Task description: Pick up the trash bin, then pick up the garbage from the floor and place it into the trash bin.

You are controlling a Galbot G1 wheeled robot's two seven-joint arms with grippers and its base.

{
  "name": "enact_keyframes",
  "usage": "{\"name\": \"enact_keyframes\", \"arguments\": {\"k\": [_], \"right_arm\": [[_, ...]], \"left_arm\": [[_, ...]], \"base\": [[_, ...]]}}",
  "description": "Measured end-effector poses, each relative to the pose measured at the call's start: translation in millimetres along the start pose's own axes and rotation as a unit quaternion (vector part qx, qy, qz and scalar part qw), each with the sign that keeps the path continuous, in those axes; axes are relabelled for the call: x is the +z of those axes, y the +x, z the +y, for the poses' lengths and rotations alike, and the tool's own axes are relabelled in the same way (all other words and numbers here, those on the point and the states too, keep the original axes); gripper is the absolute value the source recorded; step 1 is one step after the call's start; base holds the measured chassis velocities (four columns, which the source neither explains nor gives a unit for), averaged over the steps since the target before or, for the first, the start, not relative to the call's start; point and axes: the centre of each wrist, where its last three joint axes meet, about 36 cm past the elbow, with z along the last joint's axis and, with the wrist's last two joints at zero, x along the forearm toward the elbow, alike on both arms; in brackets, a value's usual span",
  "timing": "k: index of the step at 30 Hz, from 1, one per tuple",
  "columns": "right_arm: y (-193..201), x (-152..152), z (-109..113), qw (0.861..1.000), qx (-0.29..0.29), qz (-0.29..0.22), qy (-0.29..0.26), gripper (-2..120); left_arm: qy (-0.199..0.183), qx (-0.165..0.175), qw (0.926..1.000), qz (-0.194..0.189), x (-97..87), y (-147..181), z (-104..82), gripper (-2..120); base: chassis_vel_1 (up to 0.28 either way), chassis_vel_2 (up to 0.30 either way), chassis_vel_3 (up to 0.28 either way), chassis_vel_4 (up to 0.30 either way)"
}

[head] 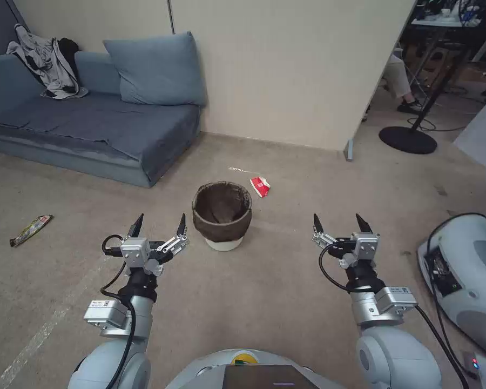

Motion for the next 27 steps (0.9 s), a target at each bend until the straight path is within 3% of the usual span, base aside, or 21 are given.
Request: {"name": "enact_keyframes", "arguments": {"k": [17,27], "right_arm": [[-0.6,4.7,1.3,1.000,-0.008,-0.010,-0.007,100],[-3.1,10.7,-3.1,1.000,-0.016,-0.009,0.001,100]], "left_arm": [[0.001,-0.003,1.0000,-0.003,0.5,1.2,0.4,100],[0.000,0.010,0.9999,0.009,1.5,-0.5,5.7,100]], "base": [[-0.166,0.167,0.163,-0.170],[-0.040,0.035,0.038,-0.037]]}}
